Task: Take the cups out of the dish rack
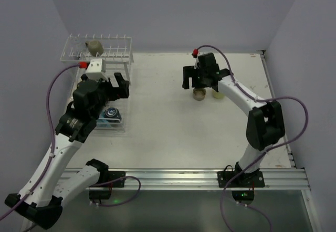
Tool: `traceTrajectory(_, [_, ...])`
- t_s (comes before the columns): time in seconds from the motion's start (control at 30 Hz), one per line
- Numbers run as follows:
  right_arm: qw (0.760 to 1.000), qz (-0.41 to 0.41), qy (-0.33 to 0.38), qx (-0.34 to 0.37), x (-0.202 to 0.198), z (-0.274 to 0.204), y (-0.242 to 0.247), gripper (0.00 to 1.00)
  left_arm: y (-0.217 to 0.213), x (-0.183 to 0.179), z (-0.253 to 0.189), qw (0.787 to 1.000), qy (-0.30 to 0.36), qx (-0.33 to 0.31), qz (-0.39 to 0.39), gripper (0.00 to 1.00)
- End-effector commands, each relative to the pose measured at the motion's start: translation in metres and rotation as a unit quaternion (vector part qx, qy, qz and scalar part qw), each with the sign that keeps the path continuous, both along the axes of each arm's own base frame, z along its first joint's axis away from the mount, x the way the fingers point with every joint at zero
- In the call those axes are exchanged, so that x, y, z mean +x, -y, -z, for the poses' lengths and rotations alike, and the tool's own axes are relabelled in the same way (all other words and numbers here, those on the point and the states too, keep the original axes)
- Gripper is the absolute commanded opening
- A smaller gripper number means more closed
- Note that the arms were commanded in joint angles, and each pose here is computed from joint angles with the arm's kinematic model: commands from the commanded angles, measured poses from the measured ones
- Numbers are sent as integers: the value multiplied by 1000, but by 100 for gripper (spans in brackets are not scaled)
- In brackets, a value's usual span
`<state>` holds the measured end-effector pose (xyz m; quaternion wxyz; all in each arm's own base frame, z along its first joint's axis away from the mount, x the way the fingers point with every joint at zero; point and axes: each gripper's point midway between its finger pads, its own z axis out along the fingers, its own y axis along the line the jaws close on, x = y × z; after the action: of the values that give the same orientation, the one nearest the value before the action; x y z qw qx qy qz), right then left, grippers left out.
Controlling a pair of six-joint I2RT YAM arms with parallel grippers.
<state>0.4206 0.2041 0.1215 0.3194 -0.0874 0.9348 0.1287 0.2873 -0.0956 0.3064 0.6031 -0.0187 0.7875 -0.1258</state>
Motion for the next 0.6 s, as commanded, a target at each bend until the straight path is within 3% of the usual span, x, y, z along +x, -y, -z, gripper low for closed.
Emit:
traceTrajectory(0.0, [982, -34, 113, 149, -14, -98, -39, 85, -19, 24, -68, 996, 39, -19, -82, 100])
traceTrajectory(0.03, [982, -44, 99, 157, -32, -84, -45, 86, -17, 41, -58, 995, 17, -2, -95, 100])
traceTrajectory(0.1, [968, -46, 143, 202, -47, -115, -49, 86, -25, 58, -85, 991, 34, 1, -126, 100])
traceTrajectory(0.23, [961, -62, 148, 227, -89, -105, -51, 84, -48, 113, -82, 988, -2, 4, -157, 100])
traceTrajectory(0.4, [953, -74, 156, 251, -114, -101, -45, 82, -83, 144, -97, 970, -8, 42, -239, 100])
traceTrajectory(0.57, [949, -82, 161, 260, -121, -105, -45, 80, -103, 172, -71, 960, -45, 59, -270, 88])
